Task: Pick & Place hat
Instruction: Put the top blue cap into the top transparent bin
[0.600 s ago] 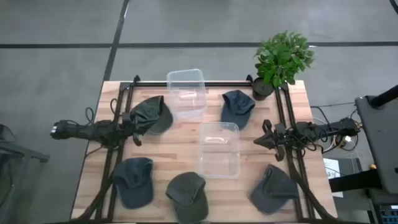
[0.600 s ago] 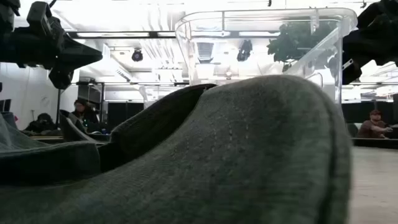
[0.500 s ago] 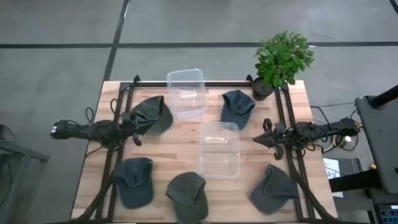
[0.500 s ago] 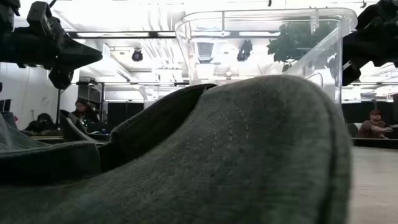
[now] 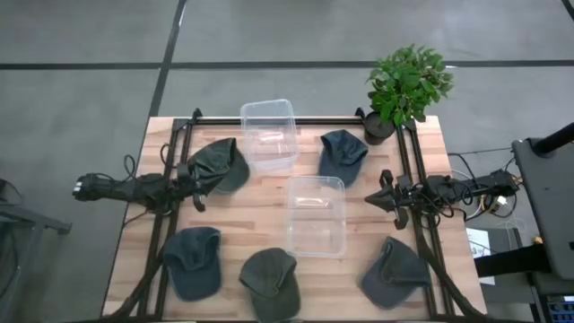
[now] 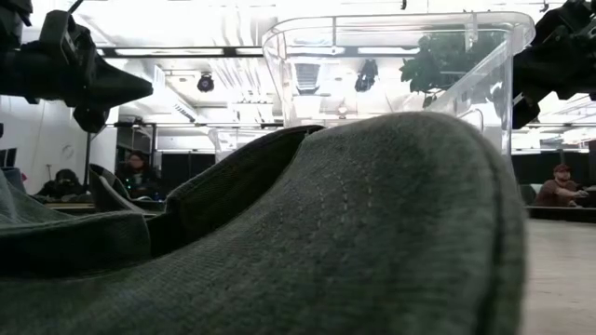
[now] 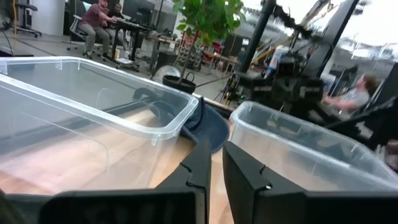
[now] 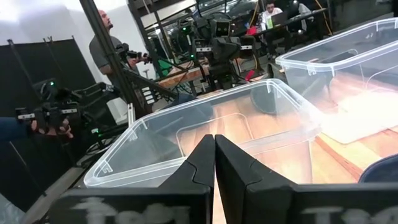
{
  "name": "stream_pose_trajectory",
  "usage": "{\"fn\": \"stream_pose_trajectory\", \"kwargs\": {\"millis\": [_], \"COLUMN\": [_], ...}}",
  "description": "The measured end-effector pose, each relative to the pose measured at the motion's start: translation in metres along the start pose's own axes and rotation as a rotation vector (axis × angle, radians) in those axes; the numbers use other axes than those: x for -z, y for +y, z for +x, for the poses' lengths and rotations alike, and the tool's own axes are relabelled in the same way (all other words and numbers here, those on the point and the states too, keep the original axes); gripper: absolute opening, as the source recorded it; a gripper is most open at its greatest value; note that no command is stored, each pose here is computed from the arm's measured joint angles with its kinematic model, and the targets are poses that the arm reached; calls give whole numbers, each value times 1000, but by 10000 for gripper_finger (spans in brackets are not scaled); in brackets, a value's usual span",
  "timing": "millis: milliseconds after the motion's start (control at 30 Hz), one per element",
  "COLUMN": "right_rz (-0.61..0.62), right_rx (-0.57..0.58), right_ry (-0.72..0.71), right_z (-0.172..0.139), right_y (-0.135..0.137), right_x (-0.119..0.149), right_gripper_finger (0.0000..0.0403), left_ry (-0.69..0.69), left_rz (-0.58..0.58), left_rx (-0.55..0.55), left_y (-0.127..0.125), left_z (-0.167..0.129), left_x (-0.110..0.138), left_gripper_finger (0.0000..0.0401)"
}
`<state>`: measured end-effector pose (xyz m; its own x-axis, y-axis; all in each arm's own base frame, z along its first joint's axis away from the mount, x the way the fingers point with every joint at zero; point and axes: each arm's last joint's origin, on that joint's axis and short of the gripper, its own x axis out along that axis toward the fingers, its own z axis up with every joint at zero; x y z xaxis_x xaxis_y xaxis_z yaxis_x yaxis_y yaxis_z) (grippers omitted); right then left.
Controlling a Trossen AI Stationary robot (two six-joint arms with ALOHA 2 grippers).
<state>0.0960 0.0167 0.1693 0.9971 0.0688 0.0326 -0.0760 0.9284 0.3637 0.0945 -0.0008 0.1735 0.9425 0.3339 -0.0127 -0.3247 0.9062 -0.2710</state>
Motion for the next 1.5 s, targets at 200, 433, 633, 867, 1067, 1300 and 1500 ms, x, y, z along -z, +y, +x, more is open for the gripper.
{"fn": "stream_pose_trajectory", "kwargs": {"millis": [200,433,633,867,1067,1300,1500], "right_rz": [26,219,473,494,549,719,861], "right_rx": [13,293,666,850,918,1022,1134], "right_ry": [-7,61,197,386,397,337,249], "right_z": [0,-16,-37,-19,-3,4,17], "right_y": [0,4,13,25,31,28,20], "right_x": [0,-36,-78,-101,-107,-97,-73], "right_gripper_finger": [9,9,9,10,56,150,212], "left_ry": [9,6,6,6,6,6,6], "left_rz": [9,8,8,9,9,9,8], "left_rx": [-3,-2,-2,-2,-3,-2,-2], "left_y": [0,0,0,0,0,0,0], "left_z": [0,0,0,0,0,0,0], "left_x": [0,0,0,0,0,0,0], "left_gripper_finger": [35,35,35,35,35,35,35]}}
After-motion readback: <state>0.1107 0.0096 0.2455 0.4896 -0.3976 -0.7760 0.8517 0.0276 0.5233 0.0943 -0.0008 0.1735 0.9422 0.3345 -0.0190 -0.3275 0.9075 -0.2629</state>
